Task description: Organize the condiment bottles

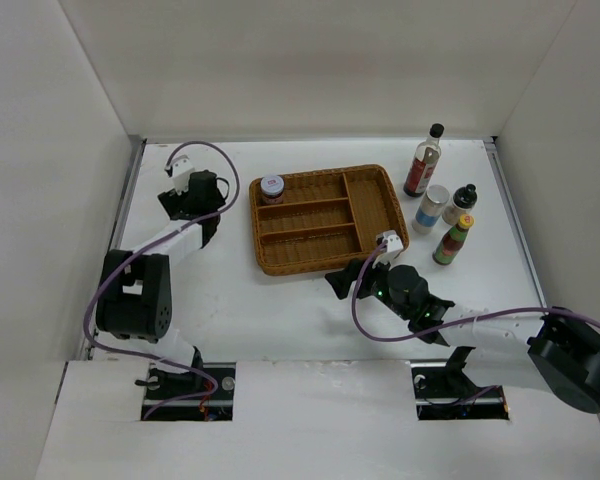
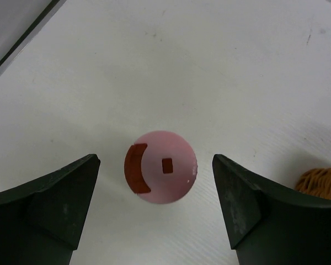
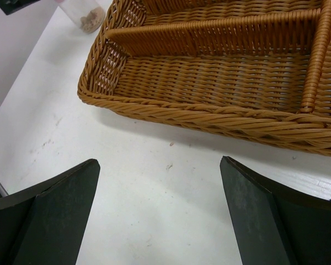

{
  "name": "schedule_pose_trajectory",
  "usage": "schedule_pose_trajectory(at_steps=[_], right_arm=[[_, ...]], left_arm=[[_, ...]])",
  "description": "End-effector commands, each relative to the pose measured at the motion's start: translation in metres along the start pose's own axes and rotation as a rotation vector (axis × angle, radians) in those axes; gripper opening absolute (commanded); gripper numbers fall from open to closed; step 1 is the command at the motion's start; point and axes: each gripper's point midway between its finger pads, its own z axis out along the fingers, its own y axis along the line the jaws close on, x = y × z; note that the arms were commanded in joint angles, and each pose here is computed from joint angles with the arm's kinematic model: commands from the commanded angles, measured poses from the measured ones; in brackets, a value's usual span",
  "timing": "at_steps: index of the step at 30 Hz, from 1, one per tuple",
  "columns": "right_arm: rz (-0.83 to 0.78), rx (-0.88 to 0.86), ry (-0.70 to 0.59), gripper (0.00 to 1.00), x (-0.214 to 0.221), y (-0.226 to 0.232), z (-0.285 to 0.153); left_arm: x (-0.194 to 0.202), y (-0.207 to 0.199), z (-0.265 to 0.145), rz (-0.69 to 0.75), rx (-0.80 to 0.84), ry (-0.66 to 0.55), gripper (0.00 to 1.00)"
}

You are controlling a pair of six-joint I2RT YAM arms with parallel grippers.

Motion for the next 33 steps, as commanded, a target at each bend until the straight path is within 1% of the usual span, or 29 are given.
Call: schedule_pose_trajectory(at_steps=[1, 4, 7, 8, 9, 12, 14, 17, 20, 23, 26, 30, 33], right_arm=[[0.013, -0.057, -0.057, 0.97, -0.020, 0.019, 0.004], [0.013, -0.057, -0.057, 0.97, -0.020, 0.019, 0.004], [0.013, -0.061, -0.062, 0.98, -0.022, 0.020, 0.003], [0.013, -0.061, -0.063, 0.98, -0.022, 0.020, 0.002], [0.013, -0.062, -0.065, 0.98, -0.022, 0.020, 0.002], [0.015, -0.063, -0.066, 0.98, -0.022, 0.020, 0.002], [0.015, -0.061, -0.063, 0.98, -0.022, 0.020, 0.002], [0.014, -0.061, -0.062, 0.97, -0.021, 0.020, 0.002], [0.014, -0.058, -0.064, 0.97, -0.022, 0.019, 0.003], [0.014, -0.057, -0.065, 0.97, -0.022, 0.019, 0.003], [0.014, -0.059, -0.070, 0.97, -0.023, 0.019, 0.001], [0.017, -0.062, -0.082, 0.97, -0.026, 0.019, -0.001], [0.021, -0.063, -0.091, 0.97, -0.029, 0.019, -0.003]], left_arm=[[-0.026, -0.013, 0.009, -0.052, 0.029, -0.048, 0.82], [-0.024, -0.014, 0.014, -0.047, 0.025, -0.042, 0.66], [-0.024, -0.012, 0.013, -0.050, 0.023, -0.046, 0.45], [-0.028, -0.013, 0.008, -0.062, 0.033, -0.058, 0.41], [-0.035, -0.013, 0.001, -0.078, 0.045, -0.080, 0.39], [-0.064, -0.023, -0.036, -0.118, 0.116, -0.157, 0.38], [-0.080, -0.036, -0.070, -0.141, 0.190, -0.206, 0.38], [-0.083, -0.064, -0.117, -0.147, 0.318, -0.234, 0.36], [-0.075, -0.095, -0.148, -0.129, 0.425, -0.221, 0.36], [-0.065, -0.125, -0.168, -0.108, 0.507, -0.200, 0.37], [-0.058, -0.147, -0.178, -0.089, 0.551, -0.185, 0.37], [-0.044, -0.164, -0.174, -0.054, 0.566, -0.157, 0.38], [-0.028, -0.172, -0.162, -0.021, 0.552, -0.130, 0.38]])
